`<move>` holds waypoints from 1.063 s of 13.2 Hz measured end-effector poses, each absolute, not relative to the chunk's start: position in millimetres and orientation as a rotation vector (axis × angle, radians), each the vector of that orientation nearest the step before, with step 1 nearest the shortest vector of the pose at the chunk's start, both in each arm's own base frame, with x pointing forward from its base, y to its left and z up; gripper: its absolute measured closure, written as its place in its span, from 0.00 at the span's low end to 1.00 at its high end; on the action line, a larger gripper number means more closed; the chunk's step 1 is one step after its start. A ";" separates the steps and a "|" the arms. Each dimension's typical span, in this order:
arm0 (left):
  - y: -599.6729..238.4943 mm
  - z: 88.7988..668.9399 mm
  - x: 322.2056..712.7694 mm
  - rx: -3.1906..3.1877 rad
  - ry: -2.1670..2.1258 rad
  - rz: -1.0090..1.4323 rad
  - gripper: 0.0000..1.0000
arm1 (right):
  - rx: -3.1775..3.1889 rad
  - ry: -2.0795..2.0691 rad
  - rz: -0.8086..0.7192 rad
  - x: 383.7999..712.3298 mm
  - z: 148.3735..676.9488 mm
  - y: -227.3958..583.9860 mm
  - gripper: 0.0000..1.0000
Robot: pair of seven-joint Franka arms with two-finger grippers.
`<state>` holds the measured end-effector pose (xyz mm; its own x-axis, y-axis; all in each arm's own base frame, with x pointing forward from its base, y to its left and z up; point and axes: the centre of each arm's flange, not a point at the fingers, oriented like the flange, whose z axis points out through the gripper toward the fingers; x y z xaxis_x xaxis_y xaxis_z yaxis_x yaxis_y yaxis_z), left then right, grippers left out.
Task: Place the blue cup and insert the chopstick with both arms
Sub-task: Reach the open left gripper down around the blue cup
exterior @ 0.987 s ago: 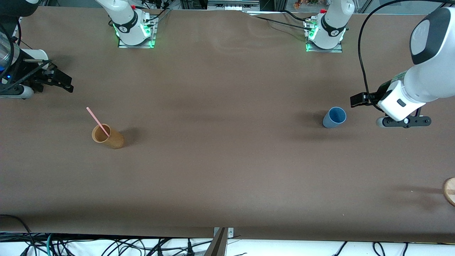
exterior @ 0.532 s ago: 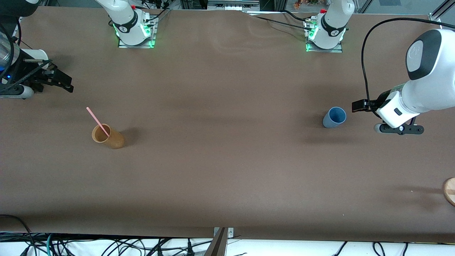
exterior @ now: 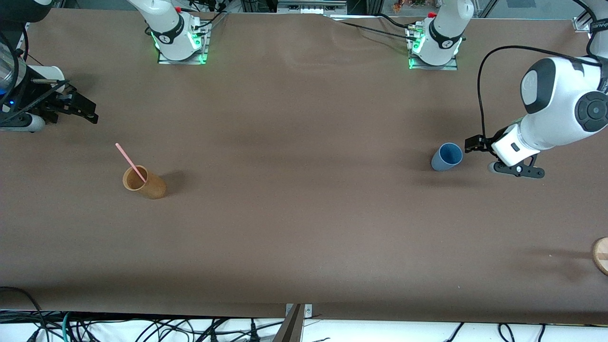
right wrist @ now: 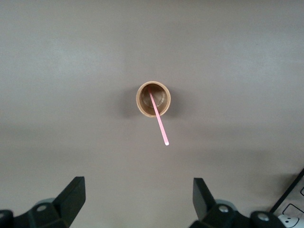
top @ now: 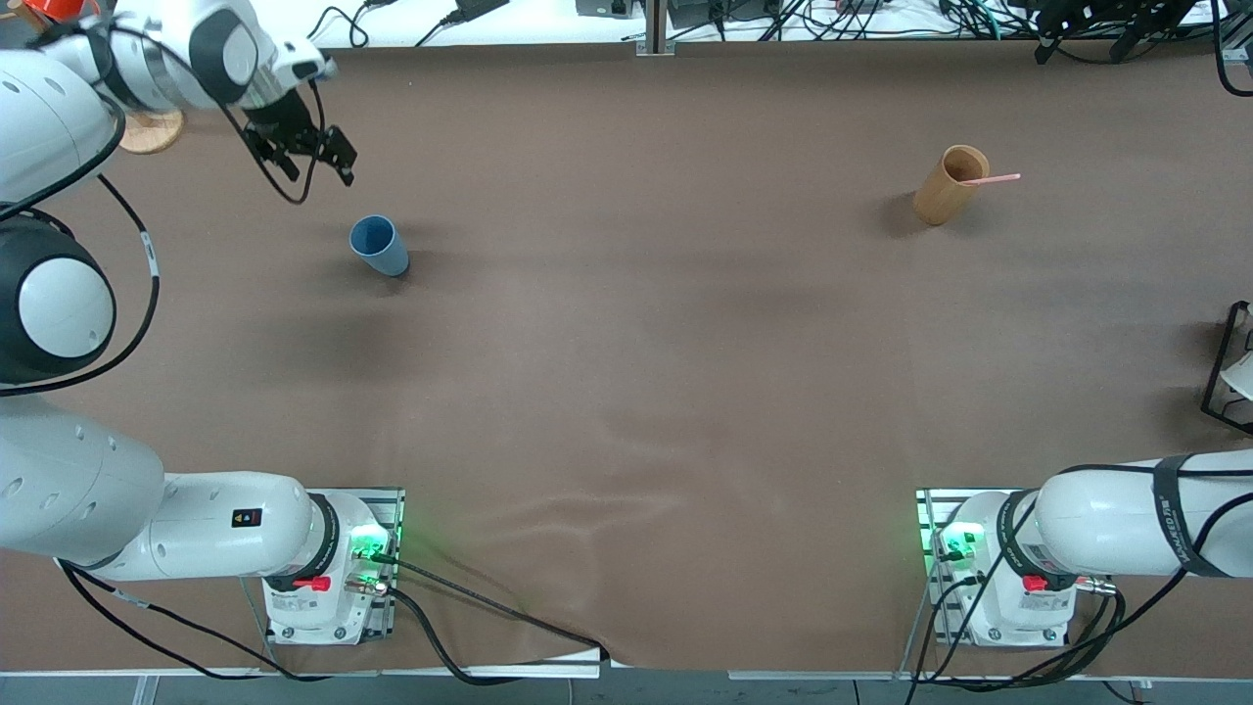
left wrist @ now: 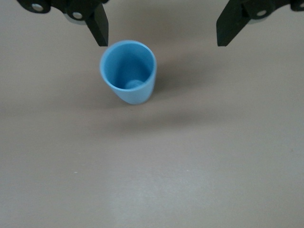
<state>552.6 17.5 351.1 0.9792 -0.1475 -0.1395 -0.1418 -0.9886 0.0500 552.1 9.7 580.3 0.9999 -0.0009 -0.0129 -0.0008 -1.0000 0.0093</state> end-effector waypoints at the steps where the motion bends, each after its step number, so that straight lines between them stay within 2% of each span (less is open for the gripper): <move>1: 21.2 336.5 546.6 3.087 -0.234 -0.199 0.00 | 3.132 -0.001 -0.020 552.1 580.3 9.7 0.00; 4: 21.7 317.5 538.1 3.091 -0.238 -0.180 0.00 | 3.132 -0.001 -0.020 552.1 580.3 9.8 0.00; 14: 22.1 277.6 545.9 3.093 -0.256 -0.148 0.00 | 3.132 -0.001 -0.020 552.1 580.3 9.7 0.00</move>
<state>545.9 22.1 277.6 0.9819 -0.1653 -0.0920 -0.1620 -0.9859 0.0423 552.1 9.7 580.3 0.9999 -0.0009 -0.0130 -0.0008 -1.0000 0.0093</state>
